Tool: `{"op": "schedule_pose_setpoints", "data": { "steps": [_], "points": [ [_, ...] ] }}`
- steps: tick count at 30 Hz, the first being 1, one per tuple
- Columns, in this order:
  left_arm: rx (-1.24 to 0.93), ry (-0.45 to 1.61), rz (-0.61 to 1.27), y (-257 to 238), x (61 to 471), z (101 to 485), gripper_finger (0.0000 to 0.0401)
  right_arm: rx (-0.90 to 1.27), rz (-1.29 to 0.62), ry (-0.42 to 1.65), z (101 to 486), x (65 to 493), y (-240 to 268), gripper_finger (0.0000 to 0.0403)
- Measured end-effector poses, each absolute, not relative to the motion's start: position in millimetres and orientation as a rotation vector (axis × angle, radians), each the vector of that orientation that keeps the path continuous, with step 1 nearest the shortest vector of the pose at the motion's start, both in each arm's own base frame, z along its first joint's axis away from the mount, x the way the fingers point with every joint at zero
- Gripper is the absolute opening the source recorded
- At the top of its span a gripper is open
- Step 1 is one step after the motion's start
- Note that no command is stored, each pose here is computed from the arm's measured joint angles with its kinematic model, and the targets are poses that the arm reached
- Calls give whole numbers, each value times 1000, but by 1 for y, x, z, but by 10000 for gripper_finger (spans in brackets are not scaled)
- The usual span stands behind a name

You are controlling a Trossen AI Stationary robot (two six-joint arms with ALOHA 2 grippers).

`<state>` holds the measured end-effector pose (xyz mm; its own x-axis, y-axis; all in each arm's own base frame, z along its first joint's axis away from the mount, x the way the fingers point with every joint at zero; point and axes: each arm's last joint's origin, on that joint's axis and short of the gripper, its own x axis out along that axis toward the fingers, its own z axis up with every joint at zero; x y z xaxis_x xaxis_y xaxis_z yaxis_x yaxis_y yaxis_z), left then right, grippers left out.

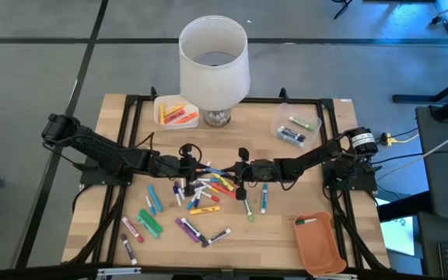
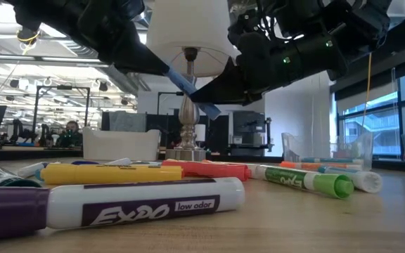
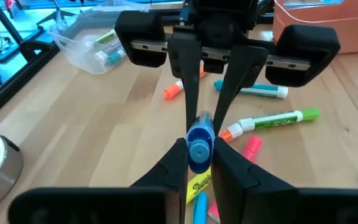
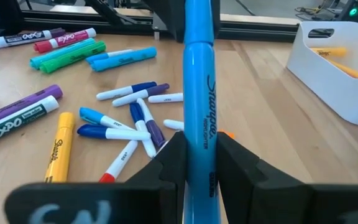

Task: Pick & Place Markers
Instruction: Put the dark blue highlighter into the white bin

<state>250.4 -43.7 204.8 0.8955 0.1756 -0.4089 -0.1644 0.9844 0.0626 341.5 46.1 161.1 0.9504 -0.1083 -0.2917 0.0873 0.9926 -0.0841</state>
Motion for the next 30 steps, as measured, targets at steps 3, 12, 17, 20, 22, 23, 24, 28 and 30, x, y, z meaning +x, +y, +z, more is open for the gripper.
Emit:
{"op": "schedule_pose_setpoints", "data": {
  "steps": [3, 12, 17, 20, 22, 23, 24, 28, 30],
  "points": [
    [28, 435, 176, -44, 250, 204, 42, -57, -102, 302, 161, 341, 46, 71],
    [43, 471, 194, -43, 248, 201, 41, -42, -135, 303, 161, 341, 45, 104],
    [49, 496, 229, -41, 247, 198, 42, -37, -138, 303, 161, 341, 45, 91],
    [51, 504, 242, -41, 246, 197, 42, -38, -140, 303, 161, 341, 45, 91],
    [49, 509, 243, -41, 246, 197, 42, -32, -143, 305, 160, 341, 45, 91],
    [47, 514, 244, -41, 245, 196, 42, -29, -144, 307, 160, 341, 45, 91],
    [50, 523, 249, -41, 245, 196, 43, -29, -145, 309, 160, 341, 45, 91],
    [63, 532, 352, -37, 242, 195, 44, -29, -148, 311, 160, 341, 45, 91],
    [68, 551, 392, -36, 239, 194, 44, -30, -148, 317, 159, 341, 45, 91]
  ]
}}
